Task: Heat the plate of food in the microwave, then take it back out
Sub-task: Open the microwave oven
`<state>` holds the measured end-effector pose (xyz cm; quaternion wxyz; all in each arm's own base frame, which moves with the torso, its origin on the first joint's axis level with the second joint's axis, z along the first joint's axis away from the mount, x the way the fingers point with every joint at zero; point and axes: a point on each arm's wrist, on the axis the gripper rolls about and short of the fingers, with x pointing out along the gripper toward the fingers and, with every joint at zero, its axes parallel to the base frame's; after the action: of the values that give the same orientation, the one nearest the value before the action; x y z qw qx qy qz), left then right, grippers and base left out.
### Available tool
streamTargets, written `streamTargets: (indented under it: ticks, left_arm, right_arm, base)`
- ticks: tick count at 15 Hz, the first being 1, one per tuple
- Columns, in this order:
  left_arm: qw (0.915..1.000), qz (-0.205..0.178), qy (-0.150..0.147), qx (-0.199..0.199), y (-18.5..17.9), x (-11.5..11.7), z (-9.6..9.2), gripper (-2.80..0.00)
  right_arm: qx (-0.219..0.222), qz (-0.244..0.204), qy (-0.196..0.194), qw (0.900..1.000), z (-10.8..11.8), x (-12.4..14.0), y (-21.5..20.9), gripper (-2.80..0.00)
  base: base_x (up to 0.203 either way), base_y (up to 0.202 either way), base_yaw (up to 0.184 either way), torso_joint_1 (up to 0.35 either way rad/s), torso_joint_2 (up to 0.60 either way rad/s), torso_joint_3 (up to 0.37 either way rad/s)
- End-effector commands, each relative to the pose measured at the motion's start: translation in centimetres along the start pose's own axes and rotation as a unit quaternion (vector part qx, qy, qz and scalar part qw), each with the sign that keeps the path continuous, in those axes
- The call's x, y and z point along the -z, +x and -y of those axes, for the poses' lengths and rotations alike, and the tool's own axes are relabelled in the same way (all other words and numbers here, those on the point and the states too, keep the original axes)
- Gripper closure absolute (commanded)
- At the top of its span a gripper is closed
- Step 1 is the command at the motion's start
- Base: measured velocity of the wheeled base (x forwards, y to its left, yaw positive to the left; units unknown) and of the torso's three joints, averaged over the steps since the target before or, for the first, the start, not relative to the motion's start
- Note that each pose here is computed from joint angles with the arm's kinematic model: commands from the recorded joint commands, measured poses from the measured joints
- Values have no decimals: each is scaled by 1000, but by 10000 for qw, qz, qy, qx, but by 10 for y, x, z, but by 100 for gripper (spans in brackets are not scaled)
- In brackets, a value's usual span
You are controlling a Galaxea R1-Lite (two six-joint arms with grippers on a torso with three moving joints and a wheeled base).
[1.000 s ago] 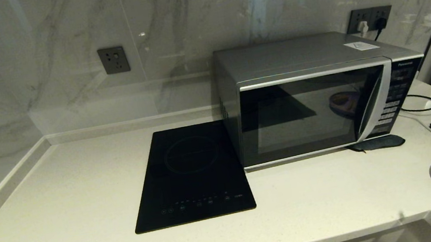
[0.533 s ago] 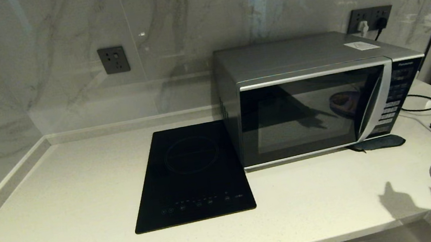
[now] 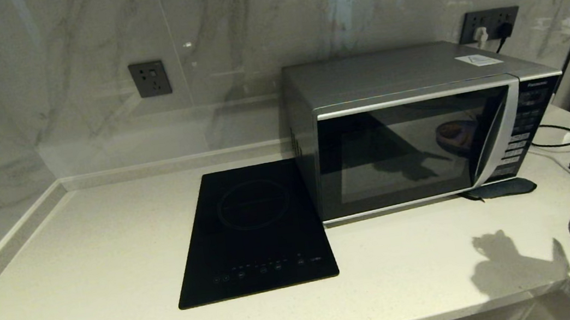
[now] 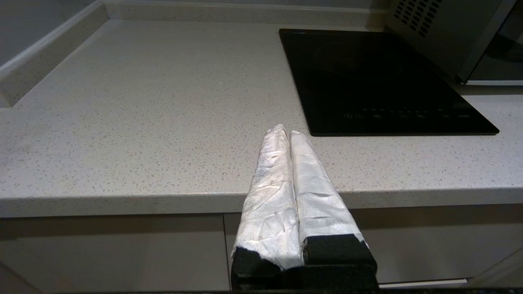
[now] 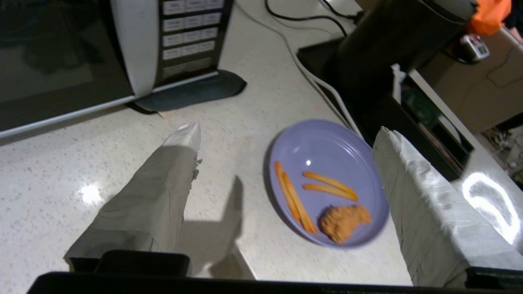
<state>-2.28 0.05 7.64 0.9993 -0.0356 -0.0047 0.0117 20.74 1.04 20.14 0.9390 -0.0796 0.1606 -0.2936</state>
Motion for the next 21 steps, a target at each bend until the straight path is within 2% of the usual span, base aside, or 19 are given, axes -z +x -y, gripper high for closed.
streamTargets:
  ticks: [1, 3, 8, 11, 14, 17, 21]
  left_arm:
    - [10000, -4, -4, -9, 0, 0, 0, 0]
    - [10000, -4, -4, -5, 0, 0, 0, 0]
    - [10000, -4, -4, -5, 0, 0, 0, 0]
    - [10000, -4, -4, -5, 0, 0, 0, 0]
    - [10000, -3, -4, -12, 0, 0, 0, 0]
    - [10000, -4, -4, -5, 0, 0, 0, 0]
    - [10000, -4, -4, -5, 0, 0, 0, 0]
  right_arm:
    - [-43, -52, -215, 9997, -23, 14, 21, -280]
    - [-13, -119, -431, 9990, -27, 18, 25, -280]
    - [-19, -53, -746, 9972, -35, 8, 33, -280]
    - [154, 92, -486, 9987, -42, -3, 42, -280]
    - [735, 238, -123, 9969, -72, -4, 56, -280]
    - [780, 421, 216, 9958, -108, -8, 49, -280]
    - [749, 443, 250, 9959, -125, -9, 56, -280]
  base:
    - [0, 0, 0, 0, 0, 0]
    - [0, 0, 0, 0, 0, 0]
    - [0, 0, 0, 0, 0, 0]
    - [0, 0, 0, 0, 0, 0]
    - [0, 0, 0, 0, 0, 0]
    - [0, 0, 0, 0, 0, 0]
    - [0, 0, 0, 0, 0, 0]
